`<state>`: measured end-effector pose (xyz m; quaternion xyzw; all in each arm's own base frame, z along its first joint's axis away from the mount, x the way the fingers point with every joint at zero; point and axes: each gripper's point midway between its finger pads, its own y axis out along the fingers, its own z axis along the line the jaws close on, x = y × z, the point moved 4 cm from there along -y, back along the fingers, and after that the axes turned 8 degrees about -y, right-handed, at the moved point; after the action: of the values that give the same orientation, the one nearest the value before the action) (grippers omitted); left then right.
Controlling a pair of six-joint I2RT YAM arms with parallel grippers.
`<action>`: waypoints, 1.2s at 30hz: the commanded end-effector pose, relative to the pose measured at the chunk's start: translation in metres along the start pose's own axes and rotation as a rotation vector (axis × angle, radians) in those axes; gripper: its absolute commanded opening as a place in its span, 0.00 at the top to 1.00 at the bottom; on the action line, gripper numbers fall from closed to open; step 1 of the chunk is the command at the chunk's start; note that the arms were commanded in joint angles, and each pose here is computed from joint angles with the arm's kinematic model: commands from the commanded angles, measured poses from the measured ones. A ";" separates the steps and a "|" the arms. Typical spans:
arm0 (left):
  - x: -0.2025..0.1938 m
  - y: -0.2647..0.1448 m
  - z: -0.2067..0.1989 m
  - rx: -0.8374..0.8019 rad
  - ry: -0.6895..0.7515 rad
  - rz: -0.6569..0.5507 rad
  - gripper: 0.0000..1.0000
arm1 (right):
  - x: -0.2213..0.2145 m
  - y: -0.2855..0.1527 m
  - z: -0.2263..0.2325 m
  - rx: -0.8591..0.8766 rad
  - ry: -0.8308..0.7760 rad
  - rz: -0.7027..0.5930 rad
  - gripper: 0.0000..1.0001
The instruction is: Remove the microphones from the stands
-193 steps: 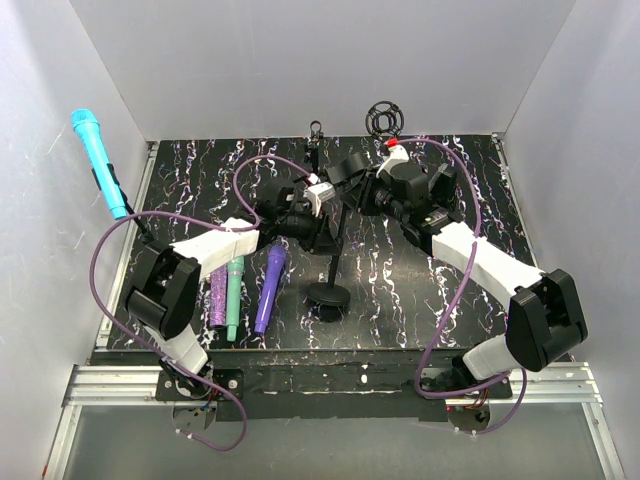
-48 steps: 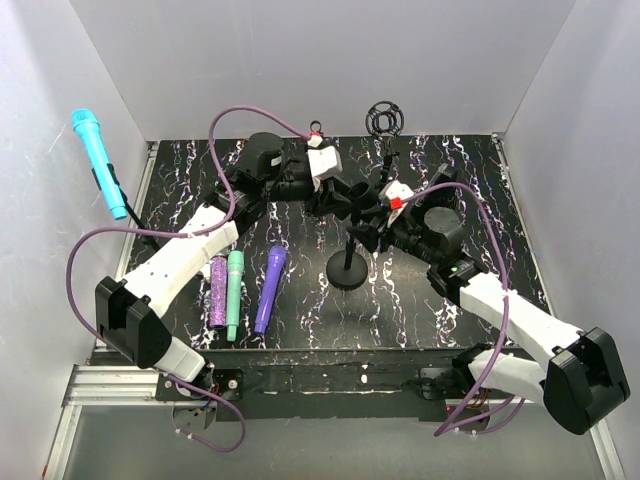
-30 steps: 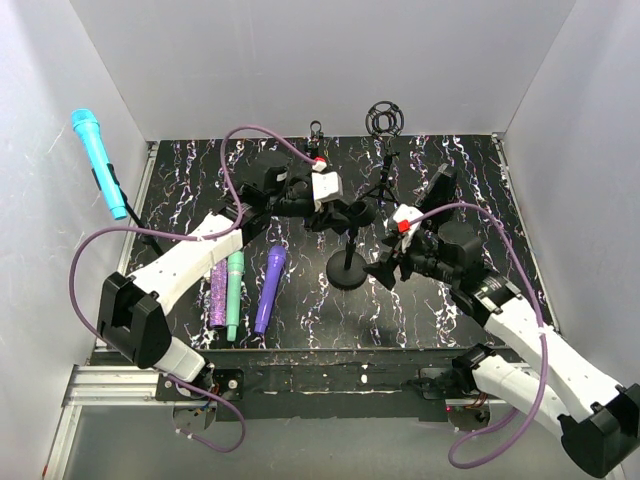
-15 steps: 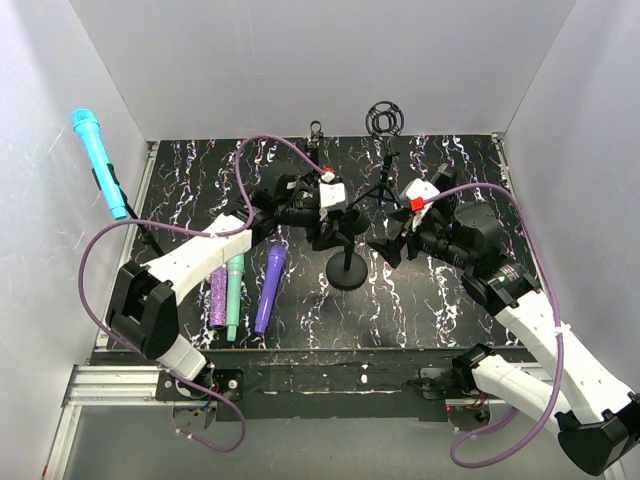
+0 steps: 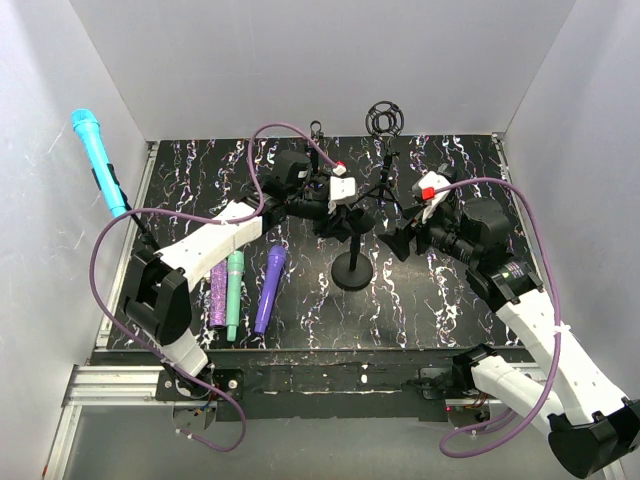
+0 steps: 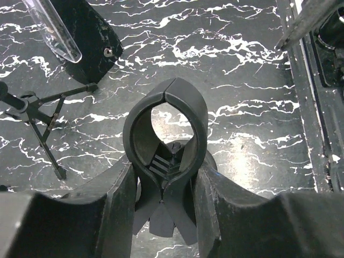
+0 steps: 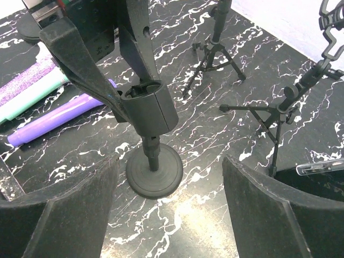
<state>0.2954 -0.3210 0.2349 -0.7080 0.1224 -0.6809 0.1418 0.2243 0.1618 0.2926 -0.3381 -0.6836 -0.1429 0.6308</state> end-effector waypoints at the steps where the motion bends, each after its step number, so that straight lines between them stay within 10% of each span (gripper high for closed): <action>1: -0.029 0.009 -0.014 -0.070 -0.129 0.116 0.77 | 0.012 -0.004 -0.008 -0.039 0.010 -0.043 0.17; 8: -0.021 -0.024 0.012 0.299 -0.201 0.167 1.00 | 0.011 -0.010 -0.017 -0.090 0.017 -0.036 0.18; 19: -0.039 -0.117 0.064 0.915 -0.242 0.234 1.00 | 0.006 -0.004 -0.028 -0.118 0.053 -0.031 0.18; 36: -0.066 -0.191 0.180 1.309 -0.257 0.206 1.00 | -0.002 -0.003 -0.030 -0.124 0.071 -0.016 0.18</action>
<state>0.4277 -0.1540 0.2407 -0.5984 -0.2290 -0.5272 0.5582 0.2420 0.1403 0.2851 -0.3781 -0.6431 -0.1811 0.6409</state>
